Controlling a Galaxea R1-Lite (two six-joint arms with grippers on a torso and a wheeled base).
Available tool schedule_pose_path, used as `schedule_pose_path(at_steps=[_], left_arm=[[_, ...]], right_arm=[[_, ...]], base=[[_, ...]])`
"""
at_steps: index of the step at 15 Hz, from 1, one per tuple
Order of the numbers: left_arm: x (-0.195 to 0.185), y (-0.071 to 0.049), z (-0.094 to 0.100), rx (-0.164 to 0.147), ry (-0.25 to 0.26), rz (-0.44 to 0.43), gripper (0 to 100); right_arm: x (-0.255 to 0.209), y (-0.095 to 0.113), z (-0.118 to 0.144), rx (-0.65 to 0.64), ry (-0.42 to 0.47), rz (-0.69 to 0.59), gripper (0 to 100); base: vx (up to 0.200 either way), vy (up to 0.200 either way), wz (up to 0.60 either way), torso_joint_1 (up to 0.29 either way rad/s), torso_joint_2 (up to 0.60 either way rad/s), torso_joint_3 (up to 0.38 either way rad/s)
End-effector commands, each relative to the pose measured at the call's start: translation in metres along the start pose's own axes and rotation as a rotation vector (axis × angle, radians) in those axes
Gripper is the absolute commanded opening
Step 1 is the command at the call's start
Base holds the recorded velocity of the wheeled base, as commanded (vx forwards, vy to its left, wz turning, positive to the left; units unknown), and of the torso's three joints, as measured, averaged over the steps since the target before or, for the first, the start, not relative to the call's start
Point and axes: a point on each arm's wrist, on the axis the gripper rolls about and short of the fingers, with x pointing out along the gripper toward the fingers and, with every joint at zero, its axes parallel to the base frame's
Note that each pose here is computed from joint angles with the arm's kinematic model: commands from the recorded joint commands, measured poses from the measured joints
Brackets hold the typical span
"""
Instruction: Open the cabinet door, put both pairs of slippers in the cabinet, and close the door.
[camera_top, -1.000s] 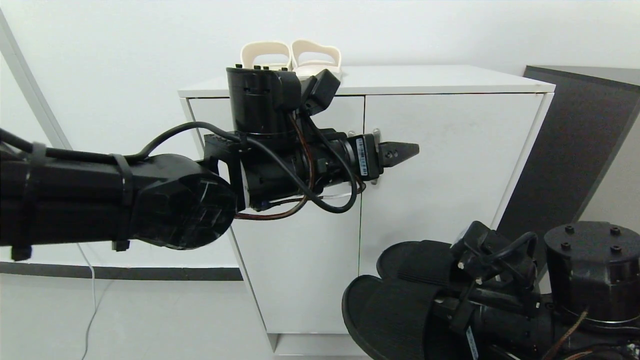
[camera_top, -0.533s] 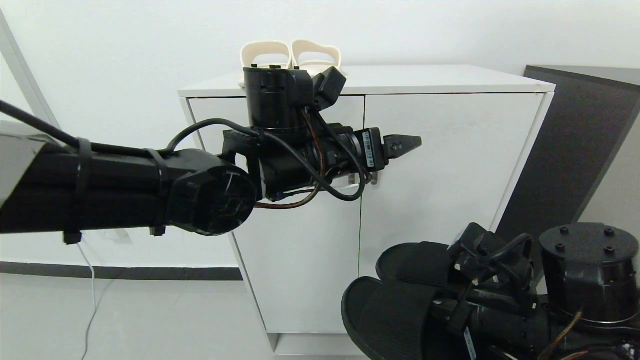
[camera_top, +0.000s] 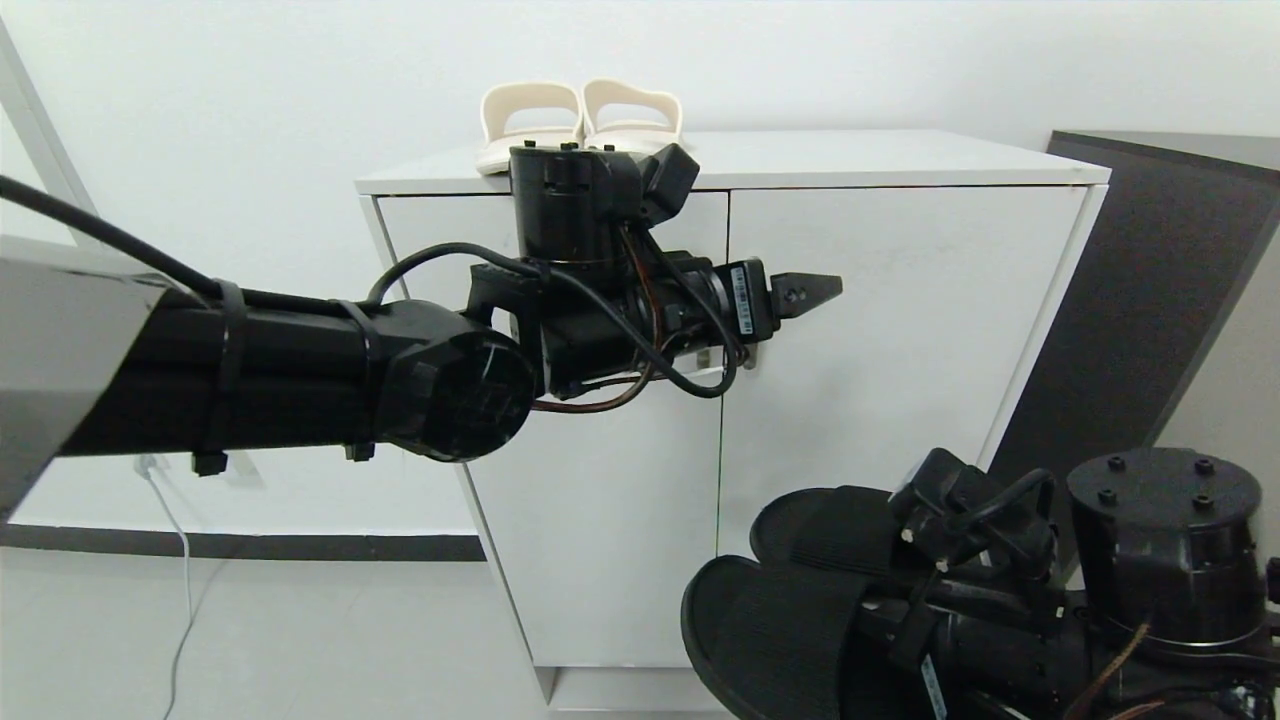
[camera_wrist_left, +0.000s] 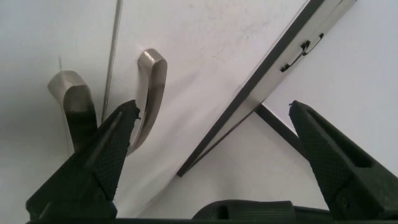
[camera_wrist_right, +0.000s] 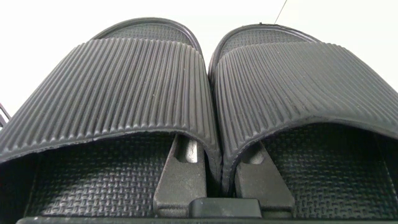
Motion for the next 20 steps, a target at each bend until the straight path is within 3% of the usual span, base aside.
schedule_pose_path(at_steps=[1,8,9,16,20], left_arm=[[0.0,0.001,0.001,-0.001,-0.002,0.004,100],[0.015,0.008,-0.004,-0.017,0.001,0.027,100],[0.014,0.008,-0.003,-0.02,0.007,0.029,0],[0.011,0.007,-0.003,-0.022,0.014,0.031,0],[-0.002,0.0,-0.007,-0.024,0.034,0.027,0]], right_arm=[[0.001,0.0,-0.001,-0.001,0.005,0.001,0],[0.001,0.0,-0.001,-0.002,0.005,0.002,0],[0.0,0.0,-0.001,-0.002,0.004,0.002,0],[-0.001,0.003,-0.004,-0.009,0.003,0.01,0],[-0.008,0.01,-0.012,-0.028,-0.018,0.084,0]], base=[[0.0,0.0,0.0,0.0,0.0,0.0],[0.0,0.0,0.0,0.0,0.0,0.0],[0.0,0.0,0.0,0.0,0.0,0.0],[0.0,0.0,0.0,0.0,0.0,0.0],[0.0,0.0,0.0,0.0,0.0,0.0]])
